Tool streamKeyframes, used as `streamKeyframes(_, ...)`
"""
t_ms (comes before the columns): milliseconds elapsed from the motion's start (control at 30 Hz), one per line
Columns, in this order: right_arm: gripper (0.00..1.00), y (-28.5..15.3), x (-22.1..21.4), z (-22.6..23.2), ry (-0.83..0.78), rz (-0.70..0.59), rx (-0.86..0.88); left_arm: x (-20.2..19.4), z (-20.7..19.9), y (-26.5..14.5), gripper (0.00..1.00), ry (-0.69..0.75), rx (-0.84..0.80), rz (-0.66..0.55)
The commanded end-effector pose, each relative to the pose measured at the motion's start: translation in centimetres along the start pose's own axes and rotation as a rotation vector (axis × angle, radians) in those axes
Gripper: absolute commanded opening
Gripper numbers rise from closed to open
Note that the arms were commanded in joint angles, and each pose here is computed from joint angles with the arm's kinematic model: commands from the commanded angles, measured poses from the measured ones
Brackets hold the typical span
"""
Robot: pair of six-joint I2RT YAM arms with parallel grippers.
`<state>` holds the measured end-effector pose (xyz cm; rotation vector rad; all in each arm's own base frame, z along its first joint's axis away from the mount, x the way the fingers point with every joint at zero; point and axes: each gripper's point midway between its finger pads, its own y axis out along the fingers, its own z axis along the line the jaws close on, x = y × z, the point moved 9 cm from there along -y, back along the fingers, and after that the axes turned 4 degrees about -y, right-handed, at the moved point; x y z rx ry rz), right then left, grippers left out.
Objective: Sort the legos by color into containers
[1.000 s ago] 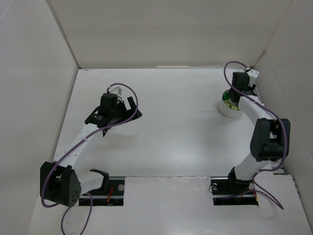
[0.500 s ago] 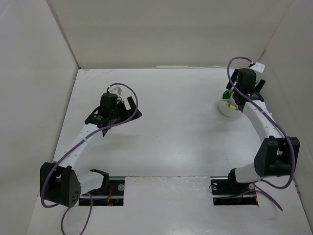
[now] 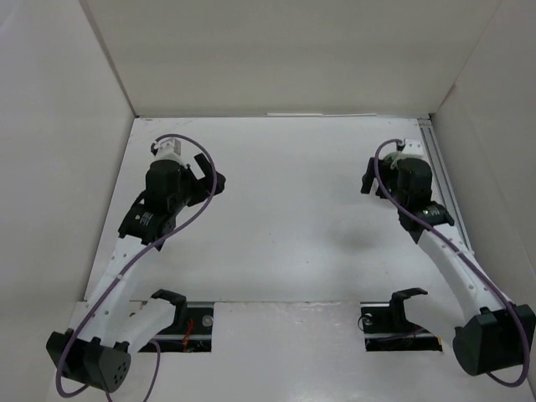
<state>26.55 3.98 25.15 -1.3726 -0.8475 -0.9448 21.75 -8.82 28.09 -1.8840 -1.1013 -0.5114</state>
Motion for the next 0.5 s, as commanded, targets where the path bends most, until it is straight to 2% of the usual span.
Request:
streamKeyframes(0, 1.0, -1.8, -3.4, 0.8, -0.001, 0.031, 0.14, 0.7, 0.4, -2.1, 1.0, -0.036, 0.051, -0.073)
streamKeyframes(233, 1.0, -4.6, -8.1, 0.6, 0.005, 0.042, 0.199, -1.0, 1.8, -3.9, 1.0, -0.07, 0.082, -0.054)
streamKeyframes(467, 1.0, -5.4, -8.5, 0.2, -0.014, 0.051, 0.171, -1.5, 2.0, -4.7, 1.0, -0.091, 0.053, -0.066)
